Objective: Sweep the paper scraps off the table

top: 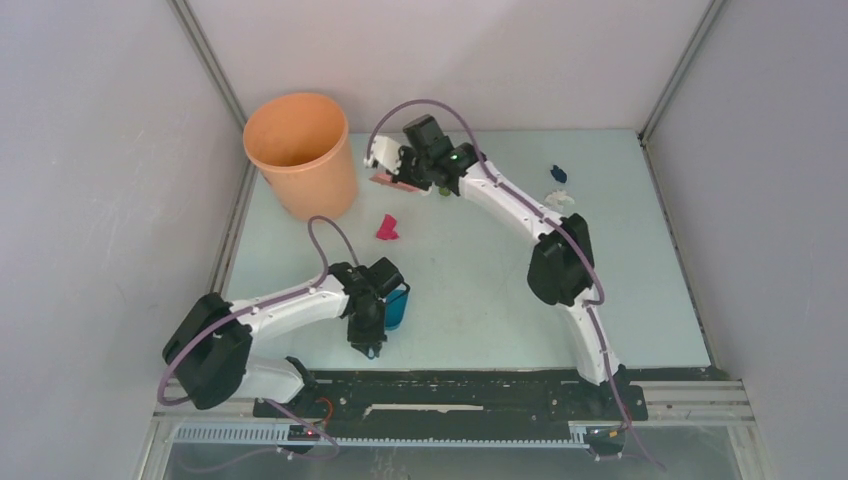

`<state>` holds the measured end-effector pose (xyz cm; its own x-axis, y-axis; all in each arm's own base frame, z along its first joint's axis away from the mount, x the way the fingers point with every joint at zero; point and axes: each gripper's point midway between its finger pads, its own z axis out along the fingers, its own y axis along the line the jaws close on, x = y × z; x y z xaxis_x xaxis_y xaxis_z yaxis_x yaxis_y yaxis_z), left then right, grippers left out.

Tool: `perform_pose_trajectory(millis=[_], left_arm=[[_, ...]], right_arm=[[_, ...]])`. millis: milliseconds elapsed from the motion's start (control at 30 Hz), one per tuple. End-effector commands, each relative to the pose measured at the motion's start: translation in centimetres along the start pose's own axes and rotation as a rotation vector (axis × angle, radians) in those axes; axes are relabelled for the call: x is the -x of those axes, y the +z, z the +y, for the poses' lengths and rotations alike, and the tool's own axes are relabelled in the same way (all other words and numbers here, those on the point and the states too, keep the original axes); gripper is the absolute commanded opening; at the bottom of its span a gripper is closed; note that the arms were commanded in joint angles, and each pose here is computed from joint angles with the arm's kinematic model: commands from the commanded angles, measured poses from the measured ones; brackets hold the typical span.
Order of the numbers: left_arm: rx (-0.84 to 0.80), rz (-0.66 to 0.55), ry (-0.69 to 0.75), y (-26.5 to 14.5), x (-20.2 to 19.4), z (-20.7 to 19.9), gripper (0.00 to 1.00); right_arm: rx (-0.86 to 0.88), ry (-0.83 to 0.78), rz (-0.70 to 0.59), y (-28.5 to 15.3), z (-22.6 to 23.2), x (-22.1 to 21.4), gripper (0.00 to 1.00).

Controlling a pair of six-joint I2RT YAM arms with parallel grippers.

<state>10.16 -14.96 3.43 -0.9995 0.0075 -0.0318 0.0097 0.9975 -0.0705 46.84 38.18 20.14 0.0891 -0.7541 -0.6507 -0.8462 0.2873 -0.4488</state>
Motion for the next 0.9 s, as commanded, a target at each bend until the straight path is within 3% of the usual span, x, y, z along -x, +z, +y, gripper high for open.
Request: perform_pose_trajectory(millis=[0, 133, 300, 600, 867], left_arm=[[-0.045, 0.01, 0.024, 0.2, 0.9, -1.5, 0.0], [-0.049, 0.029, 0.023, 0.3, 1.3, -1.7, 0.0], [-0.019, 0.043, 0.041, 0.3, 1.9, -1.4, 0.0], [-0.007, 0.068, 0.069, 1.0, 2.8, -2.0, 0.0], [0.005, 0.096, 0.112, 0.4, 2.8, -2.1, 0.0]], right_arm=[[-0.044, -0.267, -0.035, 2.5, 0.8, 2.7, 0.0], [0.071, -0.396, 0.006, 3.8, 4.7, 1.9, 0.0], [0.233, -0.417, 0.075, 2.1, 9.5, 0.4, 0.0], [0.514, -0.182, 0.204, -5.8, 16.7, -3.0, 0.0], [0.634, 0.051, 0.149, -12.2, 19.0, -0.7, 0.0]])
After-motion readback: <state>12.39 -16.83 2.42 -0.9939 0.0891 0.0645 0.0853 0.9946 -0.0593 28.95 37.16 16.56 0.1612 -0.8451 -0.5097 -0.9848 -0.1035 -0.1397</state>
